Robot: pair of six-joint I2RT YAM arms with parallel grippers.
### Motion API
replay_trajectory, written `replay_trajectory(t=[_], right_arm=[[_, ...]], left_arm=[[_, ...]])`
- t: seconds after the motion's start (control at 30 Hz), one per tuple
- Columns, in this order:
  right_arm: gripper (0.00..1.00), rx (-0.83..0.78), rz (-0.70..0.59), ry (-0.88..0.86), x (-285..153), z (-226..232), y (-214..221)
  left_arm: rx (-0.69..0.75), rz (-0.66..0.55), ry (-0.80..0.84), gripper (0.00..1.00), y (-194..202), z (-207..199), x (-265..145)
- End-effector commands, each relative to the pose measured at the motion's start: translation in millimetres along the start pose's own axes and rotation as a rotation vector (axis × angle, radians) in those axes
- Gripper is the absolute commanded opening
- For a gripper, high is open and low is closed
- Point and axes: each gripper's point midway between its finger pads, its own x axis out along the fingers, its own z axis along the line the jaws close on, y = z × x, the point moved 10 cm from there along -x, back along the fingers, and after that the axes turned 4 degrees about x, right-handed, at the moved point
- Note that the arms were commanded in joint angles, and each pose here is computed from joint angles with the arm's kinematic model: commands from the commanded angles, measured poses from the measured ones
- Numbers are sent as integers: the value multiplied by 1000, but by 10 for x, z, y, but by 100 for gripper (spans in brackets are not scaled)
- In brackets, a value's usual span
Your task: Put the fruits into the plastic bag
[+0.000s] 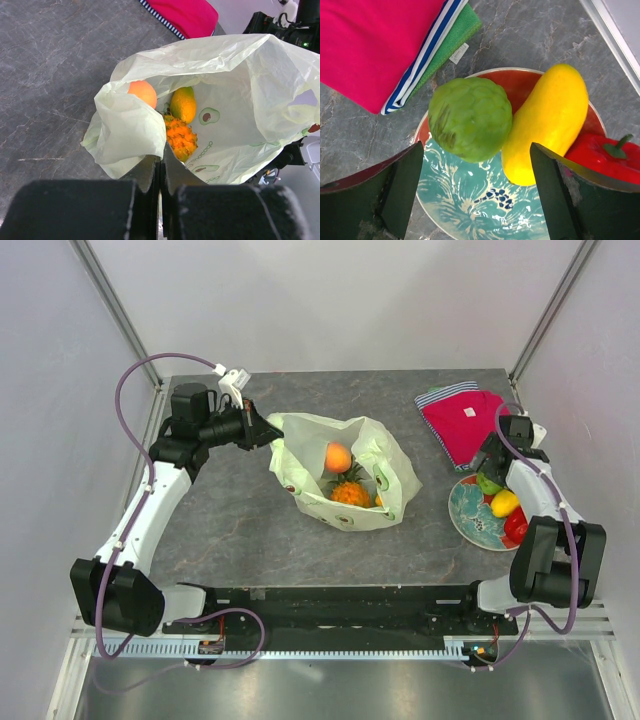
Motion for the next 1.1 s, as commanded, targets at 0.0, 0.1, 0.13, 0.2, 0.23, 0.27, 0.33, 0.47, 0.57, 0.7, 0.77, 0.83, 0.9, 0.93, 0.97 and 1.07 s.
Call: replay_trajectory(t=[0.0,0.1,0.13,0.2,0.23,0.27,0.33,0.47,0.57,0.7,0.77,0.83,0.9,0.93,0.97,1.07], right_arm=[[93,-23,4,-35,129,20,15],[91,-28,10,-35,192,24,21],[90,-29,11,-37,202,28,26],[88,-32,14,-37,239,23,30],[88,-32,13,-41,250,27,26],[88,-32,14,-43,261,26,29],[83,-31,15,-60,286,37,20],[68,-34,41,-91,324,70,40],[53,-25,49,-129,285,83,41],[42,6,40,-214,106,111,-18],[42,33,22,-296,-56,139,-82],[40,57,-12,-365,-244,152,-158],[37,92,-22,-448,-402,189,-203],[34,105,-47,-493,-534,196,-239],[33,115,-64,-531,-620,205,-273],[28,150,-137,-688,-943,255,-384]], left_arm=[[31,-21,30,1,-29,7,1],[31,-21,29,2,-29,7,1],[29,-18,29,2,-22,12,6],[33,-21,29,2,-29,8,1],[33,-21,29,2,-29,8,1],[32,-19,31,2,-26,4,3],[31,-18,32,1,-24,10,10],[29,-18,29,1,-22,12,6],[32,-20,29,1,-27,8,1],[31,-19,28,2,-22,11,2],[29,-18,31,2,-22,11,5],[28,-18,32,2,-24,7,4],[29,-19,32,2,-26,7,4],[31,-21,33,1,-33,2,0],[31,-21,33,2,-33,2,0],[31,-21,36,2,-30,-2,-3]])
